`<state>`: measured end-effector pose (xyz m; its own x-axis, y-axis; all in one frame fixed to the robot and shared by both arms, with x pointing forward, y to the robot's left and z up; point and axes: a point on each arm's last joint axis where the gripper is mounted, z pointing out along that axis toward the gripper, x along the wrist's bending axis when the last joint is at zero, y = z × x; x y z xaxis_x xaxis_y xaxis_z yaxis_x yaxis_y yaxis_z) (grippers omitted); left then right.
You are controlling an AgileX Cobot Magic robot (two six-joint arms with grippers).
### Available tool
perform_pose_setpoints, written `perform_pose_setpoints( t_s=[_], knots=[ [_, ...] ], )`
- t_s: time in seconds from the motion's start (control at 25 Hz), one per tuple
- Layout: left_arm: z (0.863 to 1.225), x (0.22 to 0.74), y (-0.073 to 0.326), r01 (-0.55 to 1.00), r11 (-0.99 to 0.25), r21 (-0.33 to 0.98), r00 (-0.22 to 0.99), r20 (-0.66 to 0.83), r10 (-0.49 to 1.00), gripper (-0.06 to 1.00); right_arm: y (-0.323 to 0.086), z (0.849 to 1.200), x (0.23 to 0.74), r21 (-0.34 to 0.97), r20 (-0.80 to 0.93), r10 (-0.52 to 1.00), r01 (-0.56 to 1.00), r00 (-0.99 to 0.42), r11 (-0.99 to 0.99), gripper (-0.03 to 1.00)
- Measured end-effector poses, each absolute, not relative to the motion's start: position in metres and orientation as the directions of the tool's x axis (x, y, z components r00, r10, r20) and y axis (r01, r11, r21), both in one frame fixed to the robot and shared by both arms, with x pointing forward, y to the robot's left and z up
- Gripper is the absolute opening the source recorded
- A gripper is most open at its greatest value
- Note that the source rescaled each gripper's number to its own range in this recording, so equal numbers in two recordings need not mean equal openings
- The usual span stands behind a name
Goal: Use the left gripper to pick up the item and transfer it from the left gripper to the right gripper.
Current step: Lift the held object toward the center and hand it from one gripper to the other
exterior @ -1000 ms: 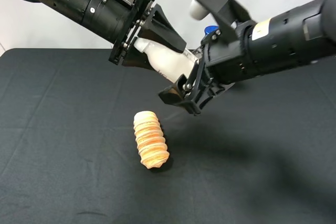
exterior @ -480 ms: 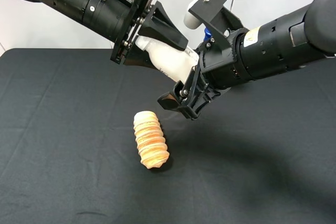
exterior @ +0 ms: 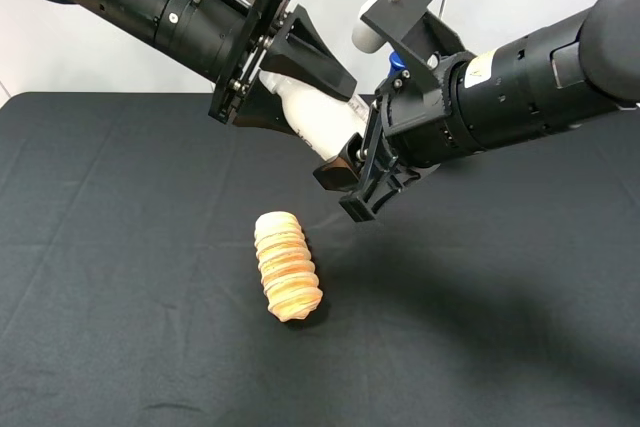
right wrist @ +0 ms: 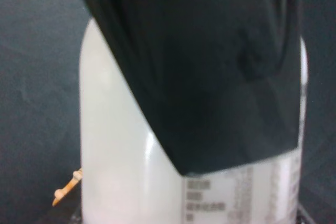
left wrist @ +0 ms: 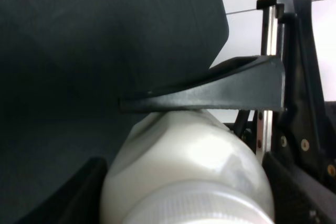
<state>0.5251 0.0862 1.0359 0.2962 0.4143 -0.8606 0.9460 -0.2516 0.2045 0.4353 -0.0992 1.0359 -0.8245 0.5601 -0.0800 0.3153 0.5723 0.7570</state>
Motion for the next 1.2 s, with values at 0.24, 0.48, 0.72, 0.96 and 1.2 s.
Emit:
perform_pose_setpoints(
  t_s=[0.24, 0.48, 0.72, 0.96, 1.2],
  knots=[
    [1.0348, 0.5266, 0.0867, 0.946, -0.244, 0.214, 0.303, -0.851, 0.429, 0.02, -0.0987, 1.0345, 0.4365, 0.756, -0.081, 0.562, 0.317, -0.823, 0.573, 0.04],
    [1.0345, 0.5259, 0.0866, 0.949, -0.244, 0.197, 0.289, -0.853, 0.434, 0.02, -0.0986, 1.0343, 0.4367, 0.756, -0.081, 0.563, 0.317, -0.823, 0.573, 0.04],
    [1.0352, 0.5249, 0.0865, 0.958, -0.237, 0.161, 0.253, -0.864, 0.436, 0.79, -0.0986, 1.0343, 0.4367, 0.756, -0.082, 0.562, 0.317, -0.823, 0.573, 0.04],
    [1.0354, 0.5242, 0.0865, 0.958, -0.241, 0.156, 0.25, -0.866, 0.434, 0.98, -0.0987, 1.034, 0.4366, 0.755, -0.082, 0.562, 0.317, -0.823, 0.574, 0.04],
    [1.0365, 0.5212, 0.0866, 0.953, -0.267, 0.144, 0.249, -0.873, 0.42, 1.0, -0.0987, 1.034, 0.4366, 0.755, -0.082, 0.562, 0.317, -0.823, 0.574, 0.04]
  ],
)
